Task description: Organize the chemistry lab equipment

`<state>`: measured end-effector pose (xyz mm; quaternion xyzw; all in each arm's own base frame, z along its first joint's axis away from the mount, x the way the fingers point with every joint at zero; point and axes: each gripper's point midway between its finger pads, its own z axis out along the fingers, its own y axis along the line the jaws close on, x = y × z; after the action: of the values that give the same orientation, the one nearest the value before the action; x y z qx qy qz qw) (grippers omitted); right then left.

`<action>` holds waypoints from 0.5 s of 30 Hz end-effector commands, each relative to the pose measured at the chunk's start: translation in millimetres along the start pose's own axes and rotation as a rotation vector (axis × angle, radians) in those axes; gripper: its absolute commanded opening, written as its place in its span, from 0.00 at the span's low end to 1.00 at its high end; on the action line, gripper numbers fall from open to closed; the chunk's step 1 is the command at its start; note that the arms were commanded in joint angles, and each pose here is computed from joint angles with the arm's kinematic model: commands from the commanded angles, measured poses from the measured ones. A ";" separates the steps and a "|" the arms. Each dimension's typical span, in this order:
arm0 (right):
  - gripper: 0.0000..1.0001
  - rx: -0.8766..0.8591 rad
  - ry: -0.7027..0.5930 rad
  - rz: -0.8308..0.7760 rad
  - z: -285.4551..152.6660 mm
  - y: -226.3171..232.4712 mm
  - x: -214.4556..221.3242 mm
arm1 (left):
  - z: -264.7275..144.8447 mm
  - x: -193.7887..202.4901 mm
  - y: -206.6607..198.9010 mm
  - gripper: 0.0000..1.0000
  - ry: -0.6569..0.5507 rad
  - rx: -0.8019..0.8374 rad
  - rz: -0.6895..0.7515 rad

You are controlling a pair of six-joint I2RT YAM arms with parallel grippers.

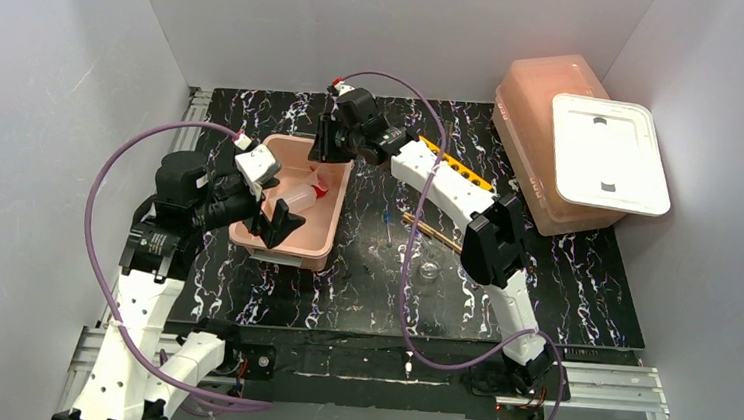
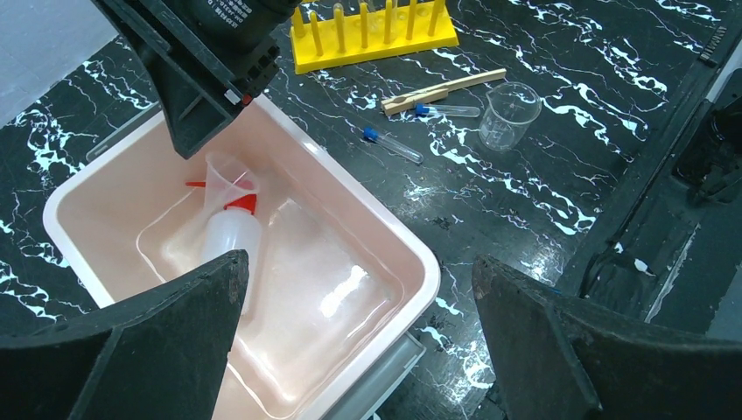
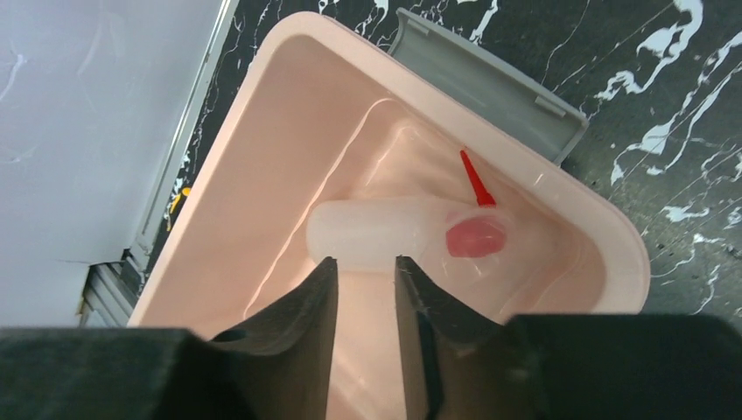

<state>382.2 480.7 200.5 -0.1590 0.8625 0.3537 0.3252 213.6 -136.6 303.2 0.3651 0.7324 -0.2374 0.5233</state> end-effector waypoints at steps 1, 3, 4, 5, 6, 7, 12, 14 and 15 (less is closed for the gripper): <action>0.41 -0.051 -0.147 -0.062 -28.0 30.8 -46.9 | -8.5 -8.7 -7.1 1.00 -0.022 0.016 0.027; 0.42 -0.050 -0.171 -0.087 -44.2 35.5 -56.0 | -9.7 -9.9 -7.2 1.00 -0.024 0.012 0.030; 0.43 -0.047 -0.182 -0.095 -54.2 37.3 -59.4 | -10.2 -9.9 -6.8 0.99 -0.025 0.008 0.032; 0.43 -0.048 -0.201 -0.109 -68.4 40.9 -64.7 | -10.4 -9.7 -5.9 0.99 -0.023 0.002 0.032; 0.43 -0.044 -0.217 -0.123 -82.3 42.2 -67.2 | -10.5 -8.5 -4.0 0.99 -0.018 -0.009 0.029; 0.43 -0.039 -0.234 -0.139 -97.6 43.1 -68.9 | -10.0 -6.6 -2.1 0.99 -0.012 -0.019 0.026; 0.44 0.108 -0.231 -0.214 -167.1 7.1 -45.2 | -3.9 12.3 19.9 1.00 0.053 -0.116 0.002; 0.45 0.200 -0.164 -0.216 -186.9 -23.1 -12.4 | 0.2 20.0 29.7 0.99 0.079 -0.153 -0.009; 0.46 0.233 -0.155 -0.218 -203.7 -33.0 -0.6 | 2.1 23.1 34.0 0.99 0.089 -0.167 -0.012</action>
<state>331.7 381.5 301.1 -0.1846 0.8301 0.3051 0.4287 221.1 -124.6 297.6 0.3487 0.7493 -0.2015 0.5256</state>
